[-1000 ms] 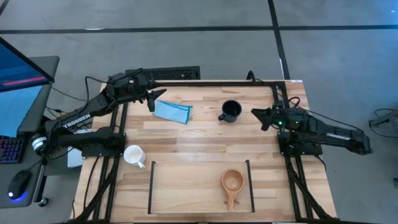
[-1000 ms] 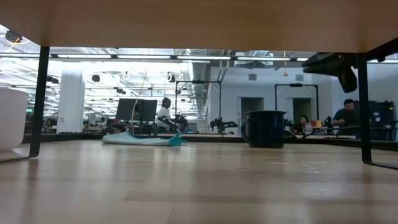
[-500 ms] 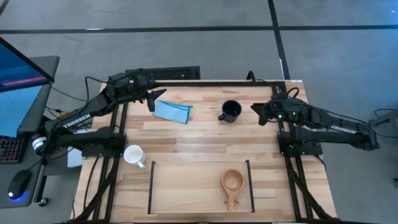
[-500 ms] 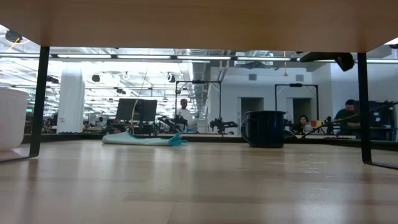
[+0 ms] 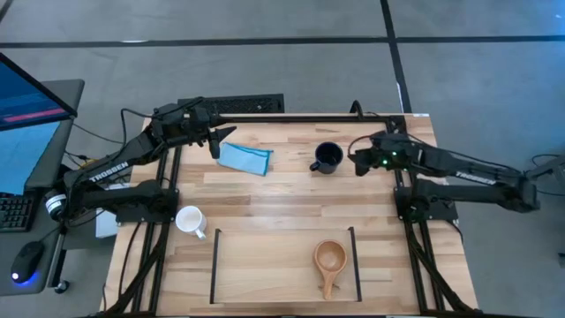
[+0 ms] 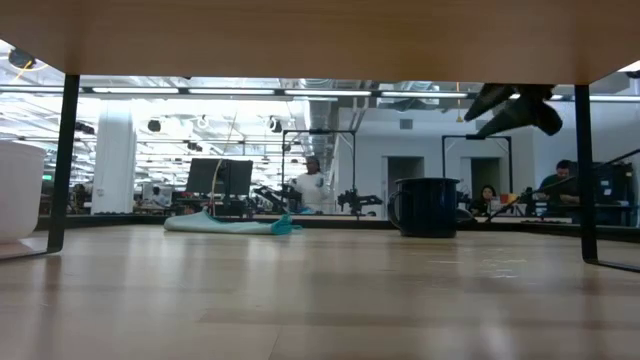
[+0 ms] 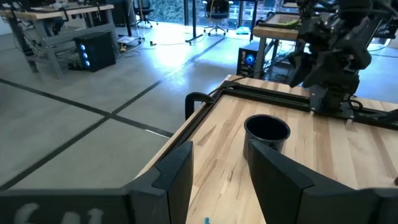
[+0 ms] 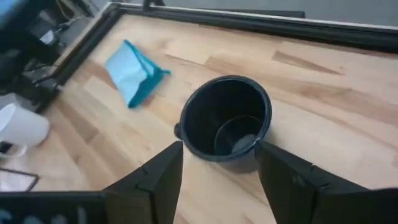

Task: Stack small to large cups/mugs on shelf
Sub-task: Put the dark blue mug on the shelf

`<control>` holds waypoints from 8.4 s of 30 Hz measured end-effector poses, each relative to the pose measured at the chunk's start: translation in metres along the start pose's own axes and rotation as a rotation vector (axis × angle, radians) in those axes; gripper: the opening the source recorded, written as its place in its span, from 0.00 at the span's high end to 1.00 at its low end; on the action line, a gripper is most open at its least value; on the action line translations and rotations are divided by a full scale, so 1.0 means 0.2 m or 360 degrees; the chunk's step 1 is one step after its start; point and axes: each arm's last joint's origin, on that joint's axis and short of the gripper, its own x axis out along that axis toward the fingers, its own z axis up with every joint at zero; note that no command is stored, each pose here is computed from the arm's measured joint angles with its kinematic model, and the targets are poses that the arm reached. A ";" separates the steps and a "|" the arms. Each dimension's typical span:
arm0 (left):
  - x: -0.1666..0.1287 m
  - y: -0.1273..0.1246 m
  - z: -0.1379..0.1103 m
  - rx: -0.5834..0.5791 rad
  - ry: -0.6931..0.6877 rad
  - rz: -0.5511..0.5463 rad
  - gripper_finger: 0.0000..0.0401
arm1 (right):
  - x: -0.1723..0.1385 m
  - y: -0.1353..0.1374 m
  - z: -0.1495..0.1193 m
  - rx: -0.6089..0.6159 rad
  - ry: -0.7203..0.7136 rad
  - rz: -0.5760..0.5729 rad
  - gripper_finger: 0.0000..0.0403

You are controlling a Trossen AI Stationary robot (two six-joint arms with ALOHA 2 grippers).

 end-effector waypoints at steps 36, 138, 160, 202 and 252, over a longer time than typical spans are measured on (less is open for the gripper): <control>0.00 0.00 -0.03 -0.0020 0.0082 -0.0003 0.65 | 0.43 -0.03 0.12 0.0162 0.0444 -0.0411 0.65; 0.00 -0.01 -0.08 -0.0053 0.0253 0.0006 0.65 | 0.01 1.46 0.26 -0.0713 0.0730 0.0324 0.93; -0.01 -0.01 -0.08 -0.0042 0.0275 0.0005 0.65 | -0.22 1.65 0.02 -0.0450 0.0693 0.0522 0.93; -0.02 -0.01 -0.15 -0.0050 0.0468 -0.0005 0.65 | -0.10 1.67 -0.18 -0.0379 0.0934 0.0268 0.93; -0.02 -0.01 -0.16 -0.0017 0.0491 -0.0005 0.65 | 0.00 1.72 -0.23 -0.0401 0.1004 0.0354 0.93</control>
